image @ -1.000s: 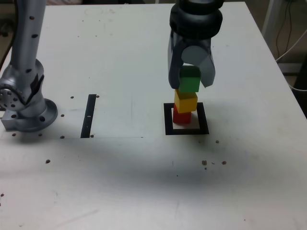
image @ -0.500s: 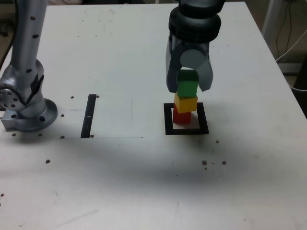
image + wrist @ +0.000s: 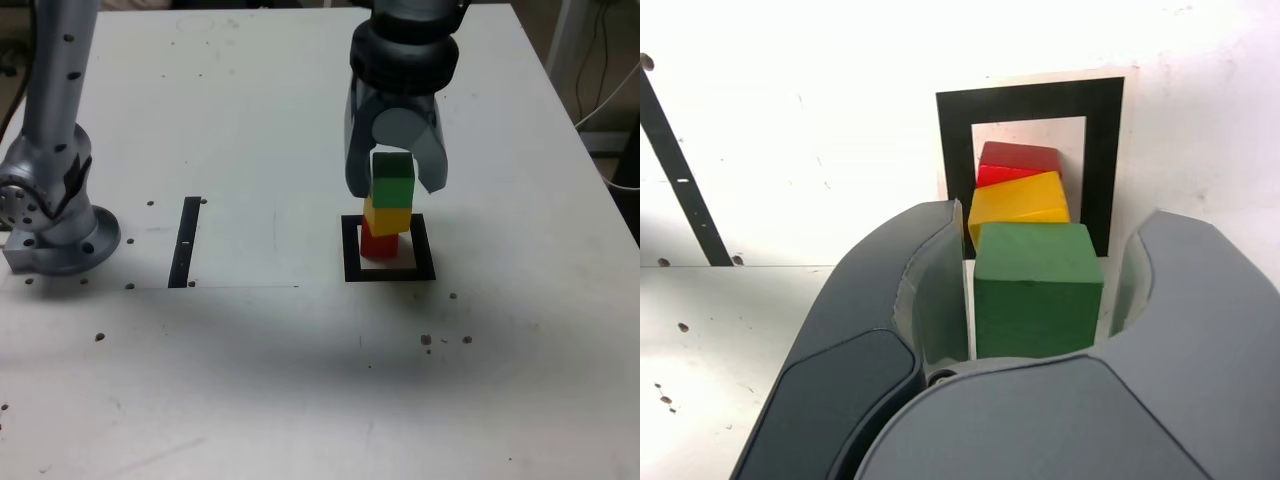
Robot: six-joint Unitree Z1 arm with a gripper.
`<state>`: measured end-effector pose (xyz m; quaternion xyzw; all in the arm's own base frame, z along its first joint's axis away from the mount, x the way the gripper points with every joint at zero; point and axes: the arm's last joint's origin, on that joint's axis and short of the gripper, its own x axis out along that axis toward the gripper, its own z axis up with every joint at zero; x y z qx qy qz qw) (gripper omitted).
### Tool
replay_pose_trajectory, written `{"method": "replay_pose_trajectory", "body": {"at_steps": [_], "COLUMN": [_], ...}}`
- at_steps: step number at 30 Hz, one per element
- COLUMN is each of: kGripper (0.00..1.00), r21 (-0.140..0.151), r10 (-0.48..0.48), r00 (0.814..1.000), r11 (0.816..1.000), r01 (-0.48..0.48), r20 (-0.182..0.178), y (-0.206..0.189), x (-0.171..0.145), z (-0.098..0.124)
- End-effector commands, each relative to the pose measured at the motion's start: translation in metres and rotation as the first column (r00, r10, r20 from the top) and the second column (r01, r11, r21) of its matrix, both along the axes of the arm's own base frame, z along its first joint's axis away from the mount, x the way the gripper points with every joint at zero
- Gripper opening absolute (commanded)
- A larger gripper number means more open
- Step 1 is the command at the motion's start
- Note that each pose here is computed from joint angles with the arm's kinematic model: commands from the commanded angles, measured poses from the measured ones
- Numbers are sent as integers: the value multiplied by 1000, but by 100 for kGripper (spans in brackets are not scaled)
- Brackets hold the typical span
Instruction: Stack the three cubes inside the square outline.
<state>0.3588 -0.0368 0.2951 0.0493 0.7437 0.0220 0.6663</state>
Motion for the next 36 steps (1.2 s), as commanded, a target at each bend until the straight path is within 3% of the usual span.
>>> {"method": "replay_pose_trajectory", "body": {"at_steps": [1, 13, 20, 23, 30, 36], "kGripper": [99, 99, 99, 99, 99, 99], "r21": [0, 4, 4, -10, -79, -101], "r10": [0, -2, -10, -9, -34, -43], "r00": [1000, 1000, 994, 992, 997, 999], "r11": [1000, 1000, 1000, 1000, 996, 994], "r01": [0, 2, 10, 10, 40, 44], "r20": [-2, 9, 106, 127, 72, 9], "y": [0, 2, 7, 11, 17, 19], "x": [-1, -13, -47, -71, -108, -155], "z": [0, 9, 41, 50, 50, 44]}}
